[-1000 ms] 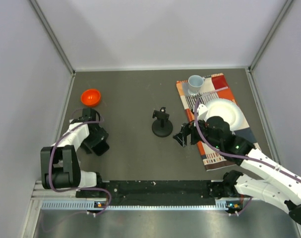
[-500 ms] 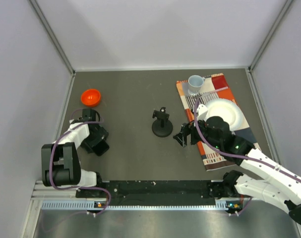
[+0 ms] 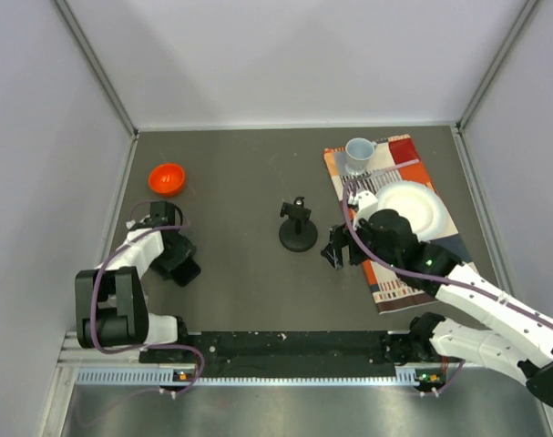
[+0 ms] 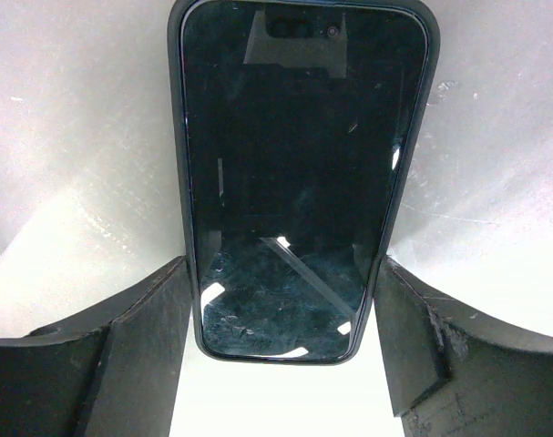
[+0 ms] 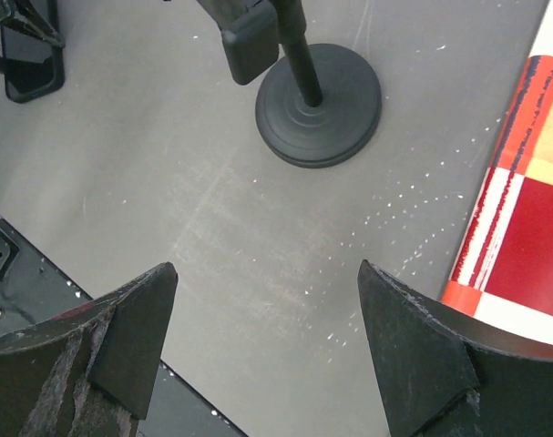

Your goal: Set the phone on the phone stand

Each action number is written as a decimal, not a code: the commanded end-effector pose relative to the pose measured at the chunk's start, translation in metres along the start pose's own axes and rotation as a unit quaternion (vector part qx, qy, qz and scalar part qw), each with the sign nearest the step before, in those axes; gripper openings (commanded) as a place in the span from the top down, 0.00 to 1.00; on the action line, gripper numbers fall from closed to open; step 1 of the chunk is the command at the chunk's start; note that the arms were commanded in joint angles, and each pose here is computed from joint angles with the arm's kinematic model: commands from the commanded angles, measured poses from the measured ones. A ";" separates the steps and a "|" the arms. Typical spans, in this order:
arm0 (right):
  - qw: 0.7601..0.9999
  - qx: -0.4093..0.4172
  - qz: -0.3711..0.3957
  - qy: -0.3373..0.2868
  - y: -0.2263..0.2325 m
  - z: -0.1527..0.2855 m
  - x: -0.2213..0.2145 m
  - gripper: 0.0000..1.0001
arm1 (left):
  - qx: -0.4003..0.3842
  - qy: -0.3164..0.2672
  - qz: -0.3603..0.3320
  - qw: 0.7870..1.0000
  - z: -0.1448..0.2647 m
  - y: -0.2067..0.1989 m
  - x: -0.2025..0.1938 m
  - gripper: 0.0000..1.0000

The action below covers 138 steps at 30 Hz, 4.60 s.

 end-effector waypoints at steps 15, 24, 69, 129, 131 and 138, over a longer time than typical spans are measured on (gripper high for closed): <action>0.997 -0.016 -0.022 -0.067 0.003 0.026 0.036 0.19 | -0.296 -0.091 -0.082 0.947 0.102 -0.025 0.008 1.00; 0.997 -0.025 -0.025 -0.074 0.003 0.029 0.042 0.19 | -0.620 -0.168 -0.276 0.715 0.255 -0.042 -0.047 1.00; 0.981 0.141 -0.027 -0.127 0.056 0.039 0.098 0.97 | -0.562 -0.225 -0.527 0.597 0.274 -0.067 -0.187 1.00; 0.939 0.313 0.034 -0.136 0.052 0.079 0.061 0.36 | -0.765 0.091 -0.491 0.407 0.263 -0.042 -0.163 1.00; 0.940 0.312 0.049 -0.132 0.051 0.080 0.058 0.27 | -0.766 0.091 -0.496 0.398 0.265 -0.041 -0.163 1.00; 0.931 0.333 0.098 -0.116 0.051 0.077 0.060 0.23 | -0.779 0.101 -0.507 0.353 0.267 -0.027 -0.161 1.00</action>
Point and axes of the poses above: each gripper's point midway between its finger pads, its own z axis back along the fingers, its own y axis along the line the jaws close on, x = y × z, the point moved 10 cm from there along z, back along the fingers, and after that the axes turned 7 degrees about z, right-handed, at the moved point
